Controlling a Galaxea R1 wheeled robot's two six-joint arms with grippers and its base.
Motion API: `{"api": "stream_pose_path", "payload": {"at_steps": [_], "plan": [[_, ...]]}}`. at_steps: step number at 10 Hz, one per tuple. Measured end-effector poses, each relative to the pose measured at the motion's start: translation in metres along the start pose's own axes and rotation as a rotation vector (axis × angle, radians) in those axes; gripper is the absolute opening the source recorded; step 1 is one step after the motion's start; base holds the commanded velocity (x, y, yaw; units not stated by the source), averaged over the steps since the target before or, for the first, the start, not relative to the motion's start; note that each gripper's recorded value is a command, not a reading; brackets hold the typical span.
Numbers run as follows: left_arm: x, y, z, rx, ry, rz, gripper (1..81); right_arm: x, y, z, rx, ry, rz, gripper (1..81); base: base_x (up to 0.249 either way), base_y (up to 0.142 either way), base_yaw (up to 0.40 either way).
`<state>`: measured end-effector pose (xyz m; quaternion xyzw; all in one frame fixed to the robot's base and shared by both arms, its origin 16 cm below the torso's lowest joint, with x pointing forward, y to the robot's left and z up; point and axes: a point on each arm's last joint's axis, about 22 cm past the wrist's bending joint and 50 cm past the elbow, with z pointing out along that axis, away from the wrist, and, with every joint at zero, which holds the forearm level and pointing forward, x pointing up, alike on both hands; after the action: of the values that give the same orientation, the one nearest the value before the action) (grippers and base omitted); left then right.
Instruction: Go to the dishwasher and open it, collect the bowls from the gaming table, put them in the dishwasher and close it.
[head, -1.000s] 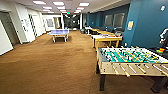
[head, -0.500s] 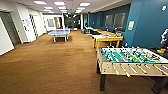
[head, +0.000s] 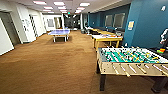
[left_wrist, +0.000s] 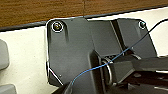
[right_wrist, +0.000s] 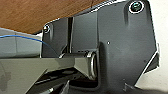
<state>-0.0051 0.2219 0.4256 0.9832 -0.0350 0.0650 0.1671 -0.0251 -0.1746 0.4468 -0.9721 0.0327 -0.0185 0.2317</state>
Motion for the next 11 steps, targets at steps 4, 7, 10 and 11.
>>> {"api": "stream_pose_path", "payload": {"at_steps": [4, 7, 10, 11], "plan": [[0.0, 0.0023, 0.0008, -0.003, -0.001, 0.0, 81.1, -0.0005, 0.0027, 0.0009, -0.009, -0.001, 0.0, 81.1, 0.0, 0.0, 0.0], [0.0, 0.0045, 0.0015, -0.006, -0.001, -0.001, 81.1, -0.0005, 0.0006, 0.0058, -0.018, 0.0, 0.0, 81.1, 0.0, 0.0, 0.0], [0.0, 0.0039, 0.0012, -0.005, -0.001, -0.001, 81.1, -0.0023, -0.0036, 0.0086, -0.016, -0.002, 0.0, 81.1, 0.0, 0.0, 0.0], [0.0, 0.0042, 0.0013, -0.005, -0.001, -0.001, 81.1, -0.0031, -0.0029, 0.0085, -0.018, -0.003, 0.001, 81.1, 0.0, 0.0, 0.0]]}}
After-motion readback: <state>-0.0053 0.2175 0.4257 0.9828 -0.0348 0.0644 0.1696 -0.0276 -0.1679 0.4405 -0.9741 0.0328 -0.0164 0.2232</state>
